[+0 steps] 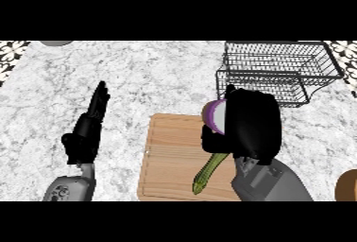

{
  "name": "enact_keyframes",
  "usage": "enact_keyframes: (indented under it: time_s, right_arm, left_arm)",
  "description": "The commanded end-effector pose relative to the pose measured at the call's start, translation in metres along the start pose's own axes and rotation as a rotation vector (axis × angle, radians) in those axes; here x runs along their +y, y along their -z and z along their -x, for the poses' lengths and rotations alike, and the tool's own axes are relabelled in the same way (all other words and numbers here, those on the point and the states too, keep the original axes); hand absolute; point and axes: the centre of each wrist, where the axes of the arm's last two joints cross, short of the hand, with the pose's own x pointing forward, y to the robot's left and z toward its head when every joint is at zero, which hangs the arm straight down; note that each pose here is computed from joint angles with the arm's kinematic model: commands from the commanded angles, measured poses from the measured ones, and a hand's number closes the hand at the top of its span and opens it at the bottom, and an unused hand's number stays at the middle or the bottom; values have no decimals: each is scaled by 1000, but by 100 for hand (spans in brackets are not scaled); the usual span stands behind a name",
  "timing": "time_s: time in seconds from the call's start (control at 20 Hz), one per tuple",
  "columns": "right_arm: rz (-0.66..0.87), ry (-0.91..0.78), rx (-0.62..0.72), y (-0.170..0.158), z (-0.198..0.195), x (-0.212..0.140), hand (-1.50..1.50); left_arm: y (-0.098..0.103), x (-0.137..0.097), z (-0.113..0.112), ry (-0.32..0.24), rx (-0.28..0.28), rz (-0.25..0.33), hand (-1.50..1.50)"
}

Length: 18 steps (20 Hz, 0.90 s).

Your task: Pick the can from the cutting board and place it in the tiered basket

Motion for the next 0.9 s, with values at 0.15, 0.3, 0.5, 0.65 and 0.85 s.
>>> enact_keyframes:
  time_s: [0.15, 0.3, 0.5, 0.65, 0.85]
  right_arm:
    - [69, 27, 149, -12, 23, -85, 150]
    - [90, 56, 156, -7, 27, -106, 150]
    - [88, 219, 151, 1, 46, -122, 150]
    - [86, 351, 161, 24, 40, -142, 150]
    - [81, 286, 167, 36, 25, -151, 150]
  left_arm:
    - [-1, 2, -8, 0, -9, 9, 0]
    - [-3, -16, -2, 7, -7, -8, 0]
    - [9, -9, -13, -9, -6, 0, 0]
    - [-4, -23, -3, -4, -22, 20, 0]
    - [4, -1, -22, 7, -18, 17, 0]
